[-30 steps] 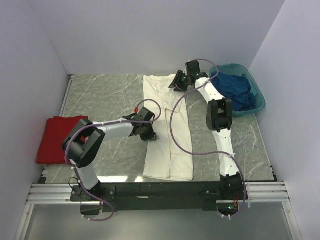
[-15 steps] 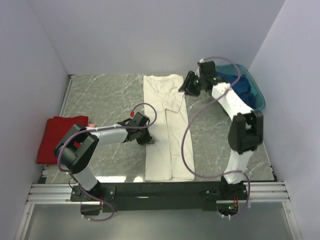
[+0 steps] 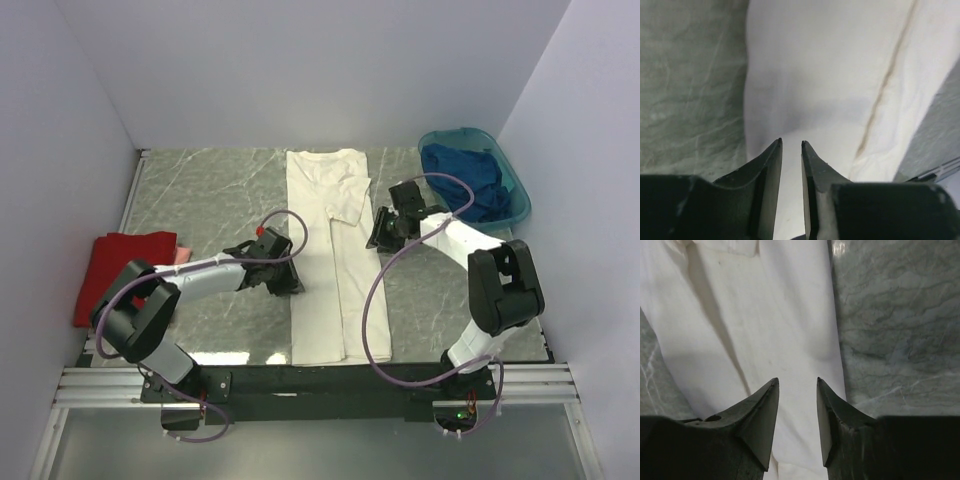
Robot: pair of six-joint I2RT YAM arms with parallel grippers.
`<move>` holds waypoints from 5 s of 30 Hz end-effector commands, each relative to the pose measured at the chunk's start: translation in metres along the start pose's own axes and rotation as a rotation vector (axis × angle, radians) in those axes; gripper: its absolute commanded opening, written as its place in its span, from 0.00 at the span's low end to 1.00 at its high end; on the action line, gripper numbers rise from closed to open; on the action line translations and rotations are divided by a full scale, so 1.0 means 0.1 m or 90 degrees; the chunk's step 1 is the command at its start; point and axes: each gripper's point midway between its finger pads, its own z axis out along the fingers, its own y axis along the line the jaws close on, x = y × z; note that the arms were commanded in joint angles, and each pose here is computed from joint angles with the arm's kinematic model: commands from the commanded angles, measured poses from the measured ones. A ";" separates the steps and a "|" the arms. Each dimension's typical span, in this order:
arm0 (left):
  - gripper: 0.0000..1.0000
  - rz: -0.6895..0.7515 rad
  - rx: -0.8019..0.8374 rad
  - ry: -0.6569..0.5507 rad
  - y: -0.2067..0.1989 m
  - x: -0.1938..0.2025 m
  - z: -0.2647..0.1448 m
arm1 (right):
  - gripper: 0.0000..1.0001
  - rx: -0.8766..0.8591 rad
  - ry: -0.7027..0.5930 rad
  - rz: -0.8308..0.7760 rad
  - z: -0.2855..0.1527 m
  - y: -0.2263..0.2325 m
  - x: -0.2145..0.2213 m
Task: Fold and stack the t-shirts
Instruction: Fold the tshirt
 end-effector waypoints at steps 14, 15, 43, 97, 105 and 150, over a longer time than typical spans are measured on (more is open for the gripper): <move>0.22 -0.020 0.027 -0.089 -0.62 -1.83 0.46 | 0.35 0.011 -0.086 0.000 0.52 0.38 -0.95; 0.22 -0.027 0.013 -0.071 -0.51 -1.82 0.63 | 0.34 0.009 -0.070 0.000 0.62 0.37 -0.91; 0.30 -0.098 0.120 -0.078 -0.35 -3.16 1.07 | 0.34 -0.085 -0.036 -0.009 1.18 0.92 -1.71; 0.42 -0.028 -0.014 -0.008 0.65 0.90 -0.46 | 0.40 -0.134 0.110 -0.006 -0.52 -0.39 2.23; 0.38 -0.016 -0.078 0.010 0.76 1.07 -0.43 | 0.37 -0.132 0.121 0.008 -0.57 -0.46 2.33; 0.00 0.062 -0.009 0.027 0.39 1.41 -0.84 | 0.00 -0.176 0.117 -0.061 -1.07 -0.31 2.34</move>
